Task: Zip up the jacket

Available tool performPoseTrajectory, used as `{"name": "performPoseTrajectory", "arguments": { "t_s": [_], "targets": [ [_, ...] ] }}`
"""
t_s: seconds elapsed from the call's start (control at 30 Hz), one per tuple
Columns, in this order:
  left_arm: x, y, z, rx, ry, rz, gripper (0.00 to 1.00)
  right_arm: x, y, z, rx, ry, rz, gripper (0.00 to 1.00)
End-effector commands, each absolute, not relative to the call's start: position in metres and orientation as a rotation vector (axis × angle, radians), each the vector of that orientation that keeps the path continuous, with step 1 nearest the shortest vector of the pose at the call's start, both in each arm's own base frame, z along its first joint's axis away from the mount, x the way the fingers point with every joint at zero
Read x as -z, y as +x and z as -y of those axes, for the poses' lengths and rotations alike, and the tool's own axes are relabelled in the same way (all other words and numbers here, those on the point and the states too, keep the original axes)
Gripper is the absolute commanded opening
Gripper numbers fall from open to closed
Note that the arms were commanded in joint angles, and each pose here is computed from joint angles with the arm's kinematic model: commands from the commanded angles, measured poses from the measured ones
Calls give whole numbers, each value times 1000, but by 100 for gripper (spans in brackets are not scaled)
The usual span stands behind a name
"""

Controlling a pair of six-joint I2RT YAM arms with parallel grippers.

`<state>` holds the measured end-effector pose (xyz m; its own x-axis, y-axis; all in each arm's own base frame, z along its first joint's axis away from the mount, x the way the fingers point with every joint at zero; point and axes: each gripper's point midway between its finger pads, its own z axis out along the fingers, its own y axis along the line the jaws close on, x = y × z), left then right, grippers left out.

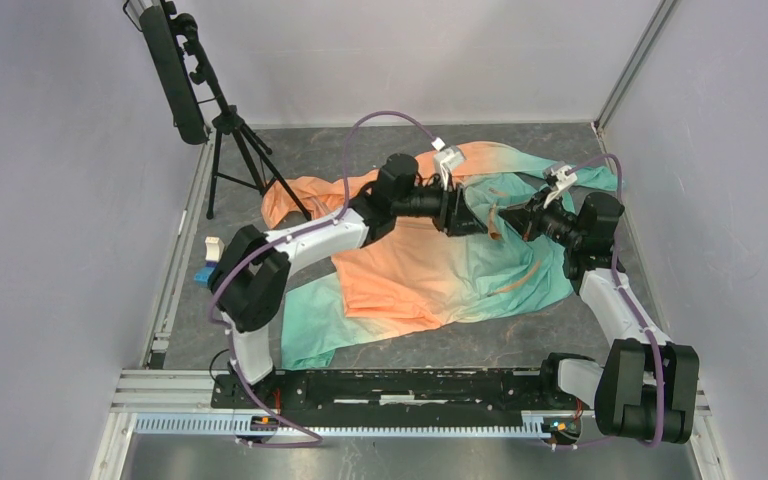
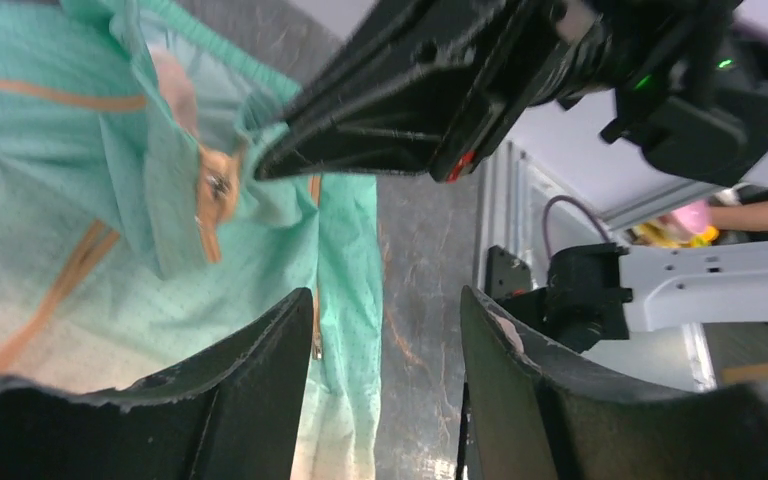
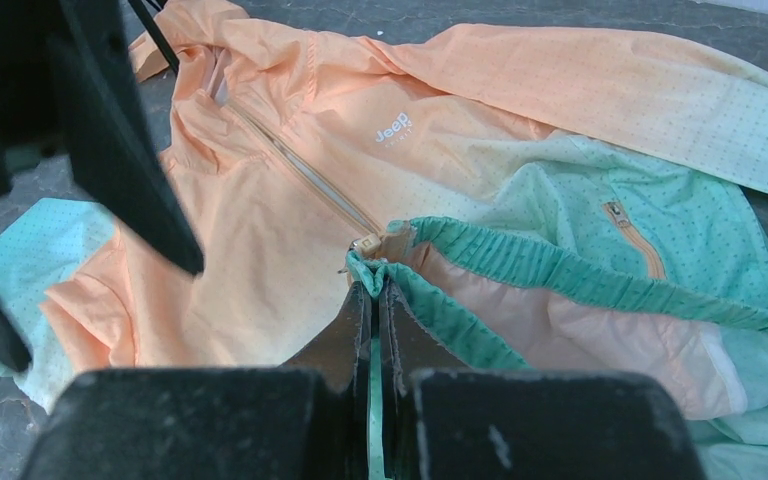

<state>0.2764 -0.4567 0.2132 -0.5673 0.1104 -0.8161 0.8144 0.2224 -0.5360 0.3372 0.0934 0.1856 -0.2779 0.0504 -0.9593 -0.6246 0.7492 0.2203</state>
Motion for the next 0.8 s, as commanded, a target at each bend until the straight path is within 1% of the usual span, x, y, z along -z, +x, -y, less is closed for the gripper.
{"name": "performPoseTrajectory", "arguments": {
  "t_s": [0.0, 0.07, 0.23, 0.37, 0.4, 0.43, 0.47, 0.53, 0.63, 0.77],
  "targets": [
    [-253, 288, 451, 1711, 889, -1681, 63, -203, 338, -99, -685, -527, -1674, 1],
    [-254, 291, 454, 1743, 890, -1676, 66, -203, 338, -99, -685, -529, -1673, 0],
    [-247, 300, 462, 1711, 981, -1668, 71, -202, 338, -99, -690, -531, -1673, 0],
    [-236, 310, 467, 1655, 1053, -1686, 72, -201, 339, -100, -699, -529, -1674, 0],
    [-233, 314, 468, 1638, 1048, -1700, 70, -202, 339, -100, -699, -529, -1673, 0],
    [-230, 317, 469, 1635, 1047, -1703, 62, -202, 339, -100, -699, -529, -1673, 0],
    [-228, 320, 469, 1635, 1043, -1711, 57, -202, 338, -100, -701, -530, -1673, 0],
    [-223, 326, 470, 1621, 1031, -1734, 56, -202, 338, -100, -702, -531, -1671, 0],
    [-218, 335, 468, 1571, 1012, -1744, 61, -202, 338, -101, -704, -531, -1673, 0],
    [-208, 336, 470, 1578, 1030, -1778, 60, -202, 338, -100, -704, -531, -1672, 0]
  ]
}}
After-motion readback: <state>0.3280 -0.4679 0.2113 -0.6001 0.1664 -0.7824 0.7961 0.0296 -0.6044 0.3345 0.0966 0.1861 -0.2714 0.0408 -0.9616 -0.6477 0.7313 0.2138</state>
